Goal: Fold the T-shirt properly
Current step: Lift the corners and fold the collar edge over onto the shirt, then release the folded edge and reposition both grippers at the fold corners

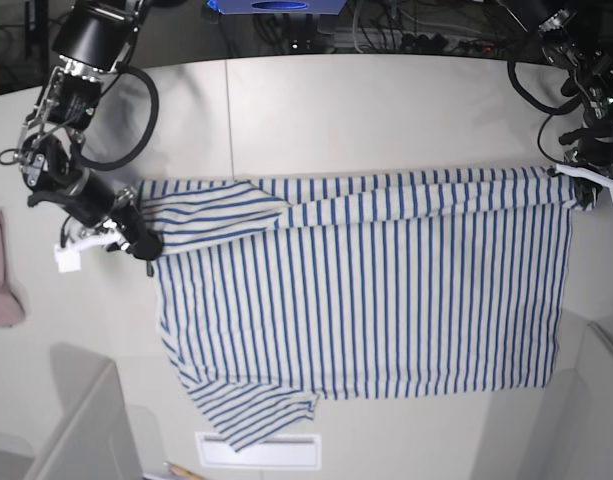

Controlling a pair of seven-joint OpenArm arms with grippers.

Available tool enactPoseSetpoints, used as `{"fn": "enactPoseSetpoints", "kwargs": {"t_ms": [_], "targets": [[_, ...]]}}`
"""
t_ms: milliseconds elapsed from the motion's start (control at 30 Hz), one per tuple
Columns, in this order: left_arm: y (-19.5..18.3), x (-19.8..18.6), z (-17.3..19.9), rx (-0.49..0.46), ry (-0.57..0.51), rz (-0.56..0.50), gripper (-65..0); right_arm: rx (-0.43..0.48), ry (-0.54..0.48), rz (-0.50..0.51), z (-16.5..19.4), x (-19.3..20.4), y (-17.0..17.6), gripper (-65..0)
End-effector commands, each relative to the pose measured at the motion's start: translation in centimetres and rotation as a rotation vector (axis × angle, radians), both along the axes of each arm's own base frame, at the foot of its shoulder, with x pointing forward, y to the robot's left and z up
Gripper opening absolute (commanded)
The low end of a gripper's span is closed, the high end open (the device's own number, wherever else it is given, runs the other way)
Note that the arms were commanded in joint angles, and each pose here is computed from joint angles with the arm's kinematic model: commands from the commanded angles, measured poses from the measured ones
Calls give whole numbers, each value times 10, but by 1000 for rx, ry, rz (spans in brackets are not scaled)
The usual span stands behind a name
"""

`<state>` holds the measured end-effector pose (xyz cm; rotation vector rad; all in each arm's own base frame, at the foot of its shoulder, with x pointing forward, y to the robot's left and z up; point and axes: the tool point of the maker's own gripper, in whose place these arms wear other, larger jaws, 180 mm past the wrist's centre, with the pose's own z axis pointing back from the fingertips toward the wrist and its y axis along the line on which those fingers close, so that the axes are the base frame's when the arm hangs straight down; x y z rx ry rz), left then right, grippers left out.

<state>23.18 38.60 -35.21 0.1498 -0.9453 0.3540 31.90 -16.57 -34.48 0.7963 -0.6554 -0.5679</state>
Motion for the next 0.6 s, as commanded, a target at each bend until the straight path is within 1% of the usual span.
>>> {"fn": "enactPoseSetpoints", "kwargs": {"t_ms": [0,67,133,300,467,567], "targets": [[7,8,17,35,-46,-3,-650,-10,-42,-6,11,10,-4,-650],[5,14,19,37,-56,-15,-650,-5,-33,-10,8,15,-6,-650],[2,21,19,59,-40,-42,-650,3,-30,-11,8,21,-6,-650],[10,31,16,113,4,-32,-650,16,-50,-10,16,36,-6,-650],[12,41,23,131,-9,-30,-650,47,-31,-9,12,47,-5,-650],[6,46,21,131,-5,-54,-650,41,-28,41,11,54,11,-650]]}}
